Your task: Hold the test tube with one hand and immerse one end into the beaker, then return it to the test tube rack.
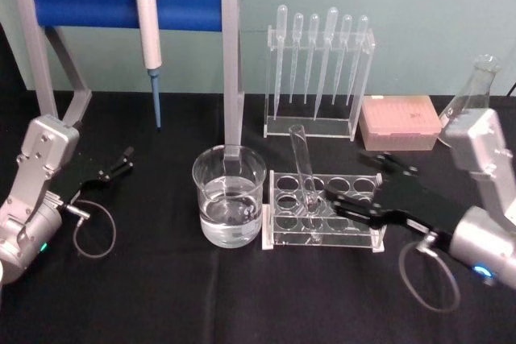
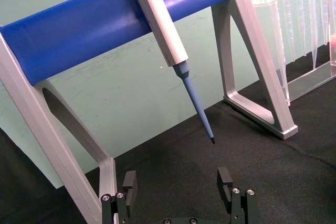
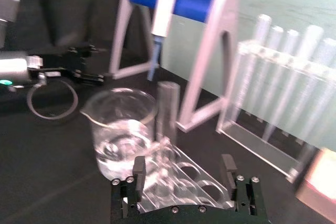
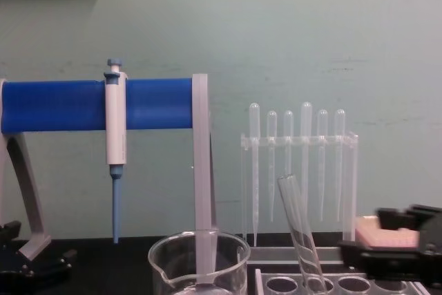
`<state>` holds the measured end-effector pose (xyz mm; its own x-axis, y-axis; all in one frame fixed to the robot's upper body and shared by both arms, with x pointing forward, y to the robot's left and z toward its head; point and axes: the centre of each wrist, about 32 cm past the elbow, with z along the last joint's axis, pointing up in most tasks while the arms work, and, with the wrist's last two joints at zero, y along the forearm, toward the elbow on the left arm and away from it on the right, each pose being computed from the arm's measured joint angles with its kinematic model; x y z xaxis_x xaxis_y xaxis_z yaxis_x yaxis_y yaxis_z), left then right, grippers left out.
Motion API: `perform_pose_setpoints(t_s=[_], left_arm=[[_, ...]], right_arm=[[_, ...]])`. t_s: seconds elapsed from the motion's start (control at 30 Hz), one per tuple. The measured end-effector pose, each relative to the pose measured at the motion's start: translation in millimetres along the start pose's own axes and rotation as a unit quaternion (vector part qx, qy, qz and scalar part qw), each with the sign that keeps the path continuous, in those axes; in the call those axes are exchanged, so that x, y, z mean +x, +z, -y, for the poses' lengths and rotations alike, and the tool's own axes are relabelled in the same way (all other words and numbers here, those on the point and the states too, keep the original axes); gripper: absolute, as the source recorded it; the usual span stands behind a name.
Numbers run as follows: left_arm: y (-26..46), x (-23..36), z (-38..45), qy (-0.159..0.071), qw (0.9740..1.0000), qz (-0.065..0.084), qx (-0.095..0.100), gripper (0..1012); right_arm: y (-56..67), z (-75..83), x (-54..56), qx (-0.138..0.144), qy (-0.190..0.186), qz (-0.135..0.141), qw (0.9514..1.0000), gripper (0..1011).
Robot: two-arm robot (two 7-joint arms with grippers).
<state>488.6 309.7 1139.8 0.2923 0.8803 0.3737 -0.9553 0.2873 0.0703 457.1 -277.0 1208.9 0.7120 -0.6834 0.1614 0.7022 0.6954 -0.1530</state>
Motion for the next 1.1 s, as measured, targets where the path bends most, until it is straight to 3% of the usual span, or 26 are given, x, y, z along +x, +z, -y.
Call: perform_pose_setpoints(t_s=[0.2, 0.3, 0.33, 0.37, 0.43, 0.47, 0.53, 0.73, 1.1], left_arm=[[0.0, 0.0, 0.0, 0.0, 1.0, 0.0, 0.0, 1000], [0.0, 0.0, 0.0, 0.0, 1.0, 0.0, 0.0, 1000], [0.0, 0.0, 0.0, 0.0, 1.0, 0.0, 0.0, 1000], [0.0, 0.0, 0.0, 0.0, 1.0, 0.0, 0.0, 1000], [0.0, 0.0, 0.0, 0.0, 1.0, 0.0, 0.0, 1000], [0.0, 0.0, 0.0, 0.0, 1.0, 0.0, 0.0, 1000], [0.0, 0.0, 0.0, 0.0, 1.0, 0.0, 0.0, 1000], [0.0, 0.0, 0.0, 0.0, 1.0, 0.0, 0.0, 1000], [0.0, 0.0, 0.0, 0.0, 1.0, 0.0, 0.0, 1000]], right_arm=[[-16.5, 16.2, 11.4, -0.013, -0.072, -0.008, 0.9973, 1002], [-30.1, 16.2, 15.4, -0.011, -0.131, -0.006, 0.9913, 1002], [-33.7, 15.7, 15.6, -0.009, -0.147, -0.005, 0.9891, 1000], [-42.0, 14.6, 16.1, 0.0, -0.181, -0.003, 0.9835, 1000], [-51.6, 12.6, 15.6, 0.011, -0.212, -0.006, 0.9772, 1002], [-60.2, 10.0, 14.5, 0.018, -0.235, -0.007, 0.9717, 1002], [-68.8, 6.4, 13.1, 0.017, -0.256, -0.003, 0.9664, 1002], [-76.4, -0.4, 13.2, -0.013, -0.26, -0.008, 0.9655, 1002], [-76.1, 0.5, 12.7, -0.007, -0.26, -0.005, 0.9655, 1002]])
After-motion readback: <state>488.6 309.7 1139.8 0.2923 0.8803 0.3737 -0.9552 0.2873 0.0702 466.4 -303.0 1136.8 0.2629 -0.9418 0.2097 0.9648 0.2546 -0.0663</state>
